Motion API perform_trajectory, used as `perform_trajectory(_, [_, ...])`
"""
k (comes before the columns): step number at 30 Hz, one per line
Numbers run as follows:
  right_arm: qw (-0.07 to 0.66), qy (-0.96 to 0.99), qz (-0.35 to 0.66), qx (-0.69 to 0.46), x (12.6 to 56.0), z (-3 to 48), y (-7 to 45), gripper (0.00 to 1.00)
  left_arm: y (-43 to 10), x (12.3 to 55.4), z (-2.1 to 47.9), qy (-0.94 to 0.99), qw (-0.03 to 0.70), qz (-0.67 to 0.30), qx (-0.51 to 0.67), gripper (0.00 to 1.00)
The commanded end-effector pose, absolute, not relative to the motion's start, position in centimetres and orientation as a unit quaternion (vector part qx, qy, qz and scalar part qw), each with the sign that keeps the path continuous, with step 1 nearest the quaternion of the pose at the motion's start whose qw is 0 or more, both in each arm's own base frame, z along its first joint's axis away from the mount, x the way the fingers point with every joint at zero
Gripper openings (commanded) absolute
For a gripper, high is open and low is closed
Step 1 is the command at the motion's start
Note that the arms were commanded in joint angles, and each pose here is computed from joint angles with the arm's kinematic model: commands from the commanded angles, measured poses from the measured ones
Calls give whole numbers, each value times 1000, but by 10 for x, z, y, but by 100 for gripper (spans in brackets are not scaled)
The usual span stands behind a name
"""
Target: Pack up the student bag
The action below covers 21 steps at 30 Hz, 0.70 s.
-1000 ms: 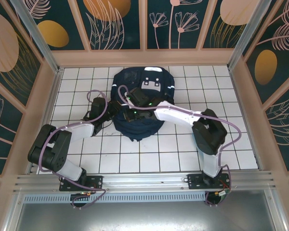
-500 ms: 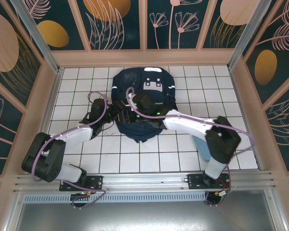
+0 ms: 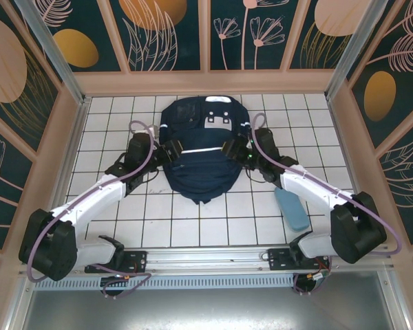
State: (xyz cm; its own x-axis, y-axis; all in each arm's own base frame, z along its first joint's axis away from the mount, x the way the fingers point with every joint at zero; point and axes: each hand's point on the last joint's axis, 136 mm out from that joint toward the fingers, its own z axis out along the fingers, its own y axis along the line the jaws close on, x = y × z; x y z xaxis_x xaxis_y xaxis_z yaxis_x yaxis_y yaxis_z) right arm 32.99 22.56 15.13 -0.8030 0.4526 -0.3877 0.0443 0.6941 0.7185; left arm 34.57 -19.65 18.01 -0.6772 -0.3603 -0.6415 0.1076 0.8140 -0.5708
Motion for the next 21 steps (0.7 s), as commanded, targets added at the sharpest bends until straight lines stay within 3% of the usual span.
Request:
perform_trajectory(1, [252,841,439,192,334,165,227,65,-216,337,186,879,405,-248,37,70])
perform_trajectory(11, [248,850,390,254,343,146,183,69,-293,335,156,882,364,-120,275,77])
perform_trajectory(15, [281,884,254,273,337,131,131,71,-302,344,142,890,341,-81,290,79])
perform_trajectory(21, [268,899,78,337,287,109,47,78,-314,347,163,879,375,-131,263,82])
